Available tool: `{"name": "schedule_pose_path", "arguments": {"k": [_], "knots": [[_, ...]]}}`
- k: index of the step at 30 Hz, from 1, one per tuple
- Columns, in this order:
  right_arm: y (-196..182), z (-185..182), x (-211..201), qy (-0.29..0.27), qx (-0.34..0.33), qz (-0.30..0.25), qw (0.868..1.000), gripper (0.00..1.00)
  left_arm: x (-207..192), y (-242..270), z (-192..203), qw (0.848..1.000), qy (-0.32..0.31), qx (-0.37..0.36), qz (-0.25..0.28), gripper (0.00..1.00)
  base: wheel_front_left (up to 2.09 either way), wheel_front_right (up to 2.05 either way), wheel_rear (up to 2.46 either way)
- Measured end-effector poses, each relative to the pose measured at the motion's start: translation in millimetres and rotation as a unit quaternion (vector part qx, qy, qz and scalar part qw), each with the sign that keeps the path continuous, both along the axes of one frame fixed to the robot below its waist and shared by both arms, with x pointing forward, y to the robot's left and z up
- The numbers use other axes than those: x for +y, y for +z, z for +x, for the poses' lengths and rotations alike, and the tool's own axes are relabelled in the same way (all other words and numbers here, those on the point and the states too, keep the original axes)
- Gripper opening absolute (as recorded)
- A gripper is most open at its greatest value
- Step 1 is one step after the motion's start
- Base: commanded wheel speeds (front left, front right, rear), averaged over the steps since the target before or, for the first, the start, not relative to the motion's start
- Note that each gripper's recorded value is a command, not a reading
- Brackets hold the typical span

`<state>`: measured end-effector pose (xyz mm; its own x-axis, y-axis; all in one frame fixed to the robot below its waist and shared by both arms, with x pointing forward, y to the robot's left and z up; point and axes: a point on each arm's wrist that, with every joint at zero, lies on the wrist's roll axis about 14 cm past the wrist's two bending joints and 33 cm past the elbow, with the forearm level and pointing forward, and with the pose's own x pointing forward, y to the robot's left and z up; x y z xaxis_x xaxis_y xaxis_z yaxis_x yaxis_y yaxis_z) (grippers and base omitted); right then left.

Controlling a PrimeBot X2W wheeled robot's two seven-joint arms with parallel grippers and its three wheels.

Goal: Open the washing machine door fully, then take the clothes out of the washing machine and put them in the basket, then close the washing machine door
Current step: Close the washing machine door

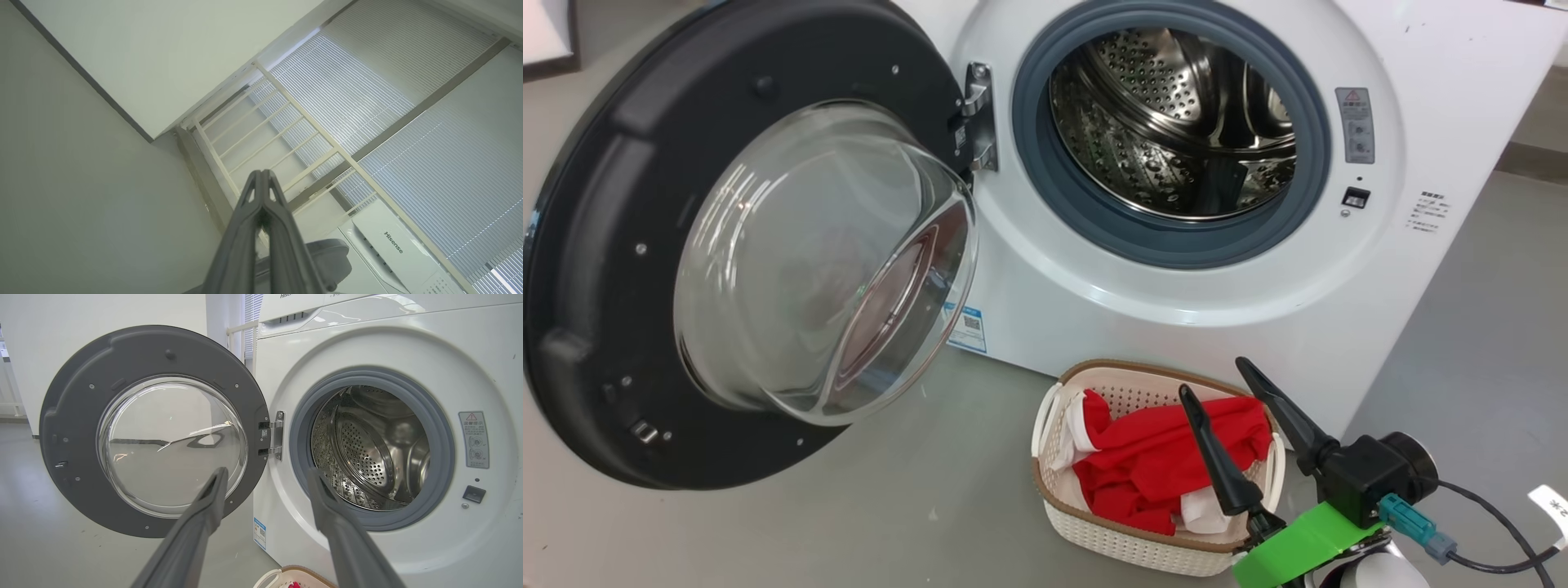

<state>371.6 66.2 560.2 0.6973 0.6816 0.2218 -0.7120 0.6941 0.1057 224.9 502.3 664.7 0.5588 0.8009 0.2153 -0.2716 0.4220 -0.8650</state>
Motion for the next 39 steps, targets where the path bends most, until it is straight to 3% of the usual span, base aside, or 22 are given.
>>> {"name": "schedule_pose_path", "arguments": {"k": [4,7,11,21,39], "knots": [[2.0,-0.4,-5.3,-0.008,-0.003,0.001,1.000,1.00,14.3,-20.9,9.3,0.997,-0.018,0.012,-0.073,0.00,0.00,0.00,0.00],[2.1,-0.2,-9.8,-0.014,-0.003,0.001,1.000,1.00,9.4,-39.5,30.3,0.989,-0.069,0.025,-0.131,0.00,0.00,0.00,0.00],[0.9,1.0,-16.2,-0.023,-0.001,0.001,1.000,1.00,3.9,-59.1,47.0,0.978,-0.110,0.059,-0.169,0.00,0.00,0.00,0.00],[-1.9,3.5,-24.9,-0.035,0.003,0.002,0.999,1.00,-16.1,-93.6,68.5,0.954,-0.186,0.134,-0.193,0.00,0.00,0.00,0.00],[-3.3,2.5,-14.9,-0.021,0.005,0.000,1.000,1.00,-36.5,-98.6,72.7,0.937,-0.259,0.118,-0.201,0.00,0.00,0.00,0.00]]}}
